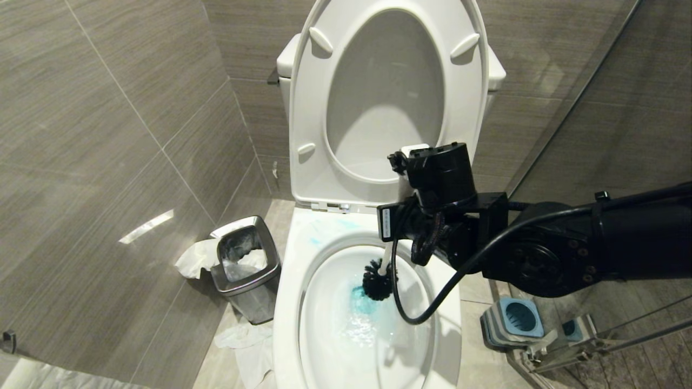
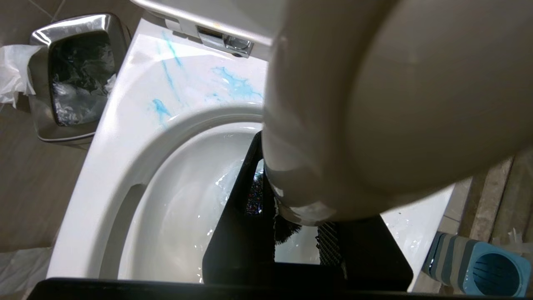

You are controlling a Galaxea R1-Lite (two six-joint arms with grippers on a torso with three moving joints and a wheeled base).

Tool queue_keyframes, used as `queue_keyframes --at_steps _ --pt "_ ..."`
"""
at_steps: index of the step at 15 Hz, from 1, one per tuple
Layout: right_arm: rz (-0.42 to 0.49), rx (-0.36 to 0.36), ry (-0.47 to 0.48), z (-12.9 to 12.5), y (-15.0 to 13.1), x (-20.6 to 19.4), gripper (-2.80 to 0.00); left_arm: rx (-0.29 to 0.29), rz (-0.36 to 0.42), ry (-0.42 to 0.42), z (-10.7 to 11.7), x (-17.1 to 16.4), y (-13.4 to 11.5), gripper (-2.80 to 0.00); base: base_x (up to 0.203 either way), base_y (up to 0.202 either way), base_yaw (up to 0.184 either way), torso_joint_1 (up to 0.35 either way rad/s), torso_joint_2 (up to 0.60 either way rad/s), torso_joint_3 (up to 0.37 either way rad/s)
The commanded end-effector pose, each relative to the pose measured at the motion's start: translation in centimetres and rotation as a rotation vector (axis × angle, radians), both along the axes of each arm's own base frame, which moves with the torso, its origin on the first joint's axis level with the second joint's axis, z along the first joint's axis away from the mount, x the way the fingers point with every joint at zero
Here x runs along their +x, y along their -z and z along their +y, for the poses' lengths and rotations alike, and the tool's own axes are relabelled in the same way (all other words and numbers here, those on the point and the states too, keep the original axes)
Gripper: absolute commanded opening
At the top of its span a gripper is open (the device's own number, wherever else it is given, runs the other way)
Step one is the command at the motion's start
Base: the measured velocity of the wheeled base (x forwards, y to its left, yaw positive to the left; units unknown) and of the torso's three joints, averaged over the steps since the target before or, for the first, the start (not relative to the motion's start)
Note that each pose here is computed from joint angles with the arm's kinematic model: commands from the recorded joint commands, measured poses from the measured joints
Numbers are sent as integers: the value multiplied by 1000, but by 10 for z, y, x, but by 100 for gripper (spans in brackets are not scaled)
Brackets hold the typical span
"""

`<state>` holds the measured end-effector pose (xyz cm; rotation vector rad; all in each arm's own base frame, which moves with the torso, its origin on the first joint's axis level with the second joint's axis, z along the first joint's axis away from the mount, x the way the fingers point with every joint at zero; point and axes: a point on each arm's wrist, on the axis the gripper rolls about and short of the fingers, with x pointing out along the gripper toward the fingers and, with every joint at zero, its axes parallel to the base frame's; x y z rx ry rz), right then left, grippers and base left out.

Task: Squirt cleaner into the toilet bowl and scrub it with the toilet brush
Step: Scrub the toilet bowl

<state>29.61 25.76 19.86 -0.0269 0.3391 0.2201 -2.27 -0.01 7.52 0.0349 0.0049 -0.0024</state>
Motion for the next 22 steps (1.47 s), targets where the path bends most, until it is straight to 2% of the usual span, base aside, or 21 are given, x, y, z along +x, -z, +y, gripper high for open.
queue_keyframes --at_steps 1,7,11,13,15,17,22 --pt "30 -25 5 8 21 9 -280 0 -2 -1 0 0 0 -280 0 0 0 0 0 0" --pt "70 -65 8 37 98 44 -280 0 0 0 0 0 0 -280 0 0 0 0 0 0" --pt "68 -82 32 48 136 56 -280 0 0 -1 0 0 0 -280 0 0 0 0 0 0" --pt "76 -101 54 49 145 56 -280 0 0 0 0 0 0 -280 0 0 0 0 0 0" --pt "59 -92 60 49 137 55 -280 0 0 -1 0 0 0 -280 0 0 0 0 0 0" --pt "22 -65 55 46 110 47 -280 0 0 -1 0 0 0 -280 0 0 0 0 0 0" --pt "-122 49 33 14 -3 6 -280 0 0 -1 0 0 0 -280 0 0 0 0 0 0"
